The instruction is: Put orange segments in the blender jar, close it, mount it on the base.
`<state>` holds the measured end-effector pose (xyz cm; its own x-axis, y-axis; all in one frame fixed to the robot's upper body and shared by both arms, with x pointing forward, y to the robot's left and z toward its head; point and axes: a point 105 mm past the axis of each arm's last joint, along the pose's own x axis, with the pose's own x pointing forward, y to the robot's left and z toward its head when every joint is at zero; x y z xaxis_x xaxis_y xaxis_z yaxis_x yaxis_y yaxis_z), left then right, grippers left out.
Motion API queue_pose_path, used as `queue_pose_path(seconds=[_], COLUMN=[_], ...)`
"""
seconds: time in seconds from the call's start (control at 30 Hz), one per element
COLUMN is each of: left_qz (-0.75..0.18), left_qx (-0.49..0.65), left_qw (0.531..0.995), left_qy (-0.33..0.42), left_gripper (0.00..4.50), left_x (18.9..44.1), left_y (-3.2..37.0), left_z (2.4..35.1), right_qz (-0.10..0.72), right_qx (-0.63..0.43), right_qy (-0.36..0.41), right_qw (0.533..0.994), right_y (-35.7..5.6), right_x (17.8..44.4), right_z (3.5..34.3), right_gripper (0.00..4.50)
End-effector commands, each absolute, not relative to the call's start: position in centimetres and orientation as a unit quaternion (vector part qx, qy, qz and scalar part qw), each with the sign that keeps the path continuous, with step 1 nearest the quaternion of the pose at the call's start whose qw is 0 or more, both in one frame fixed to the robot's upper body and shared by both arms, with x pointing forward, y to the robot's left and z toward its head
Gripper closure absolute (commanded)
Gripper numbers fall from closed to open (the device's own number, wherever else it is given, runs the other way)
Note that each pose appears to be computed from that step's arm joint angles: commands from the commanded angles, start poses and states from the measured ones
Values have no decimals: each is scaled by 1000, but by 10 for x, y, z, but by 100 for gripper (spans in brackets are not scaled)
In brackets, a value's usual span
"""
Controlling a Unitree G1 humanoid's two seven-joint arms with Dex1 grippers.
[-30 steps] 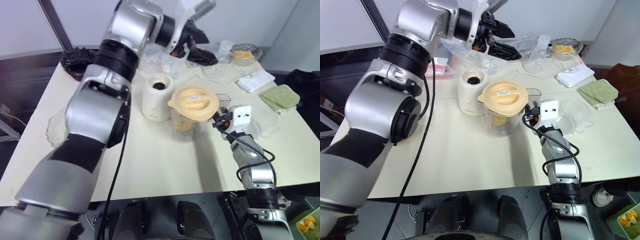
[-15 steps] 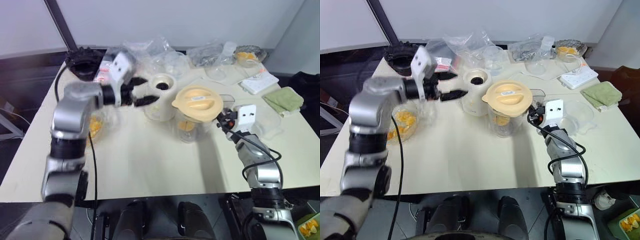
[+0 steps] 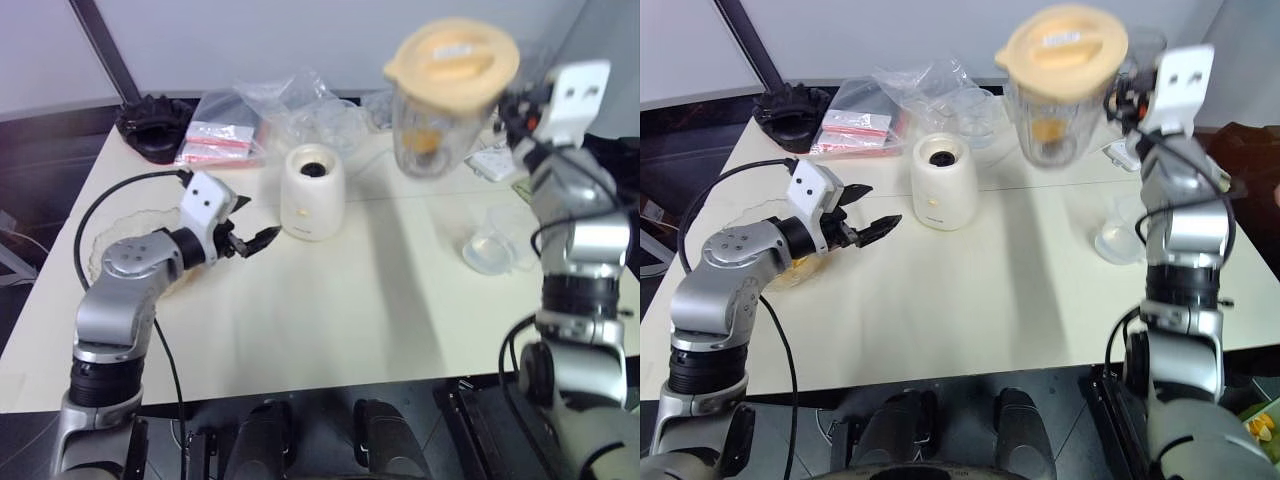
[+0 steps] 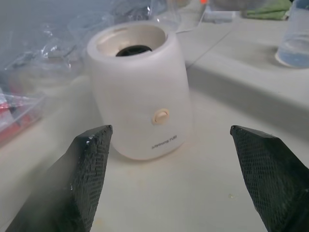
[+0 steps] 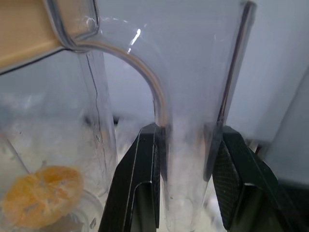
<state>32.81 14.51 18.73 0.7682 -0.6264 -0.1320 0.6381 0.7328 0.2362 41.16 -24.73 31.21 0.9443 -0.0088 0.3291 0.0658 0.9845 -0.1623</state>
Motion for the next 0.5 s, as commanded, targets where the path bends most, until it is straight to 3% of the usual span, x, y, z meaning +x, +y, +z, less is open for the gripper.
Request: queue_pose_path(seconds=[0.03,0.27,0.5], left_qz=[-321,-280,-248], left_qx=[152,153,161], left_qw=[935,947,955], left_qy=[-19,-37,-37], left_gripper=[42,42,42], left_x=[326,333,332], left_y=[148,161,176], left_z=[205,218,222], right_qz=[19,129,183], right_qx=[-56,7,6], right_qy=[-231,-243,-209], right_qw=[971,961,961], right_y=[-222,-151,-108], right_x=[420,445,457], right_z=[365,403,382], right_gripper=[362,362,362])
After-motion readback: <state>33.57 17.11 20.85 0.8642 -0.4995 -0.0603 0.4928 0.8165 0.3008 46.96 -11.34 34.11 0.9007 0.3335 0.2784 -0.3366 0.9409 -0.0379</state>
